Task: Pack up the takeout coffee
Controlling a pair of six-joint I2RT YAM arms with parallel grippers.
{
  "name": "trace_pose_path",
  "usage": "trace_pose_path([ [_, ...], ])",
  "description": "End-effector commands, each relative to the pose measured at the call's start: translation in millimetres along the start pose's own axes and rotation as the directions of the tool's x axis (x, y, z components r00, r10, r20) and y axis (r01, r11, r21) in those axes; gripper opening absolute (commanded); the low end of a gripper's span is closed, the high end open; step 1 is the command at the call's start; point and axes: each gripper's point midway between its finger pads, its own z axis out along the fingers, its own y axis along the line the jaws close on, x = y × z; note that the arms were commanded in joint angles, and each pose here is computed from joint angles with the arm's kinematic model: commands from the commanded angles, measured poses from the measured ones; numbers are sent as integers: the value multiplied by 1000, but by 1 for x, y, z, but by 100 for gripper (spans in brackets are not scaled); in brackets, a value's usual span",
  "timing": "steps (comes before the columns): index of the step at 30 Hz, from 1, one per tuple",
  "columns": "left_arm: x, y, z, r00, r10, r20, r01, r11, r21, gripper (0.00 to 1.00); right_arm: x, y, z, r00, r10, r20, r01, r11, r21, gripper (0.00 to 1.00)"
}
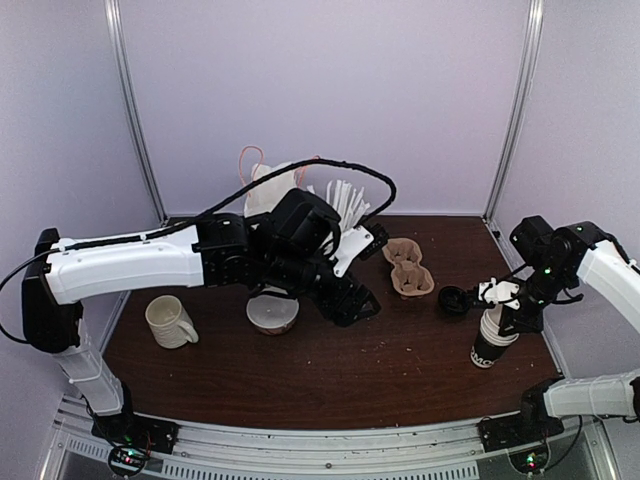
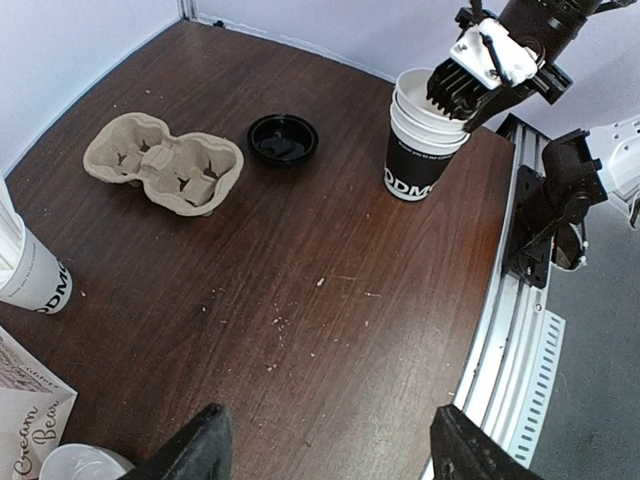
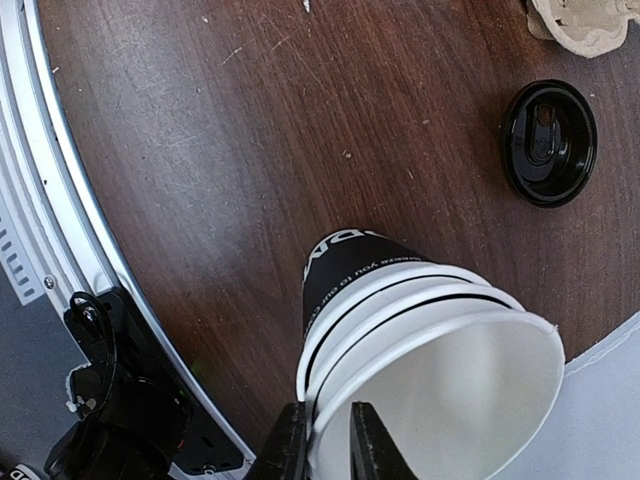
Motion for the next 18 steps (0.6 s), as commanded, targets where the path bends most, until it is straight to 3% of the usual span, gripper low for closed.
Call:
trace_pose_path([
  [1,-7,-4,2,999,-8,41,8,1000,10,71,0,0,-1,1000,6,2,-6,1000,15,14],
  [9,-20,-4,15,995,-55,77,55,998,14,71,0,-13,-9,1000,7,-6,-6,996,85,0],
  [13,-42,8,27,981,-136,137,152,982,-115,72,-9,-27,-22,1000,24,15,-26,992,126,0],
  [15,-53,15,33,959,-209,191,240,958,-156,73,-16,-32,-28,998,45,39,-50,990,134,0],
  [18,-65,17,51,899,-348,267,387,916,-107,73,-28,-35,-35,991,87,104,-100,985,137,0],
])
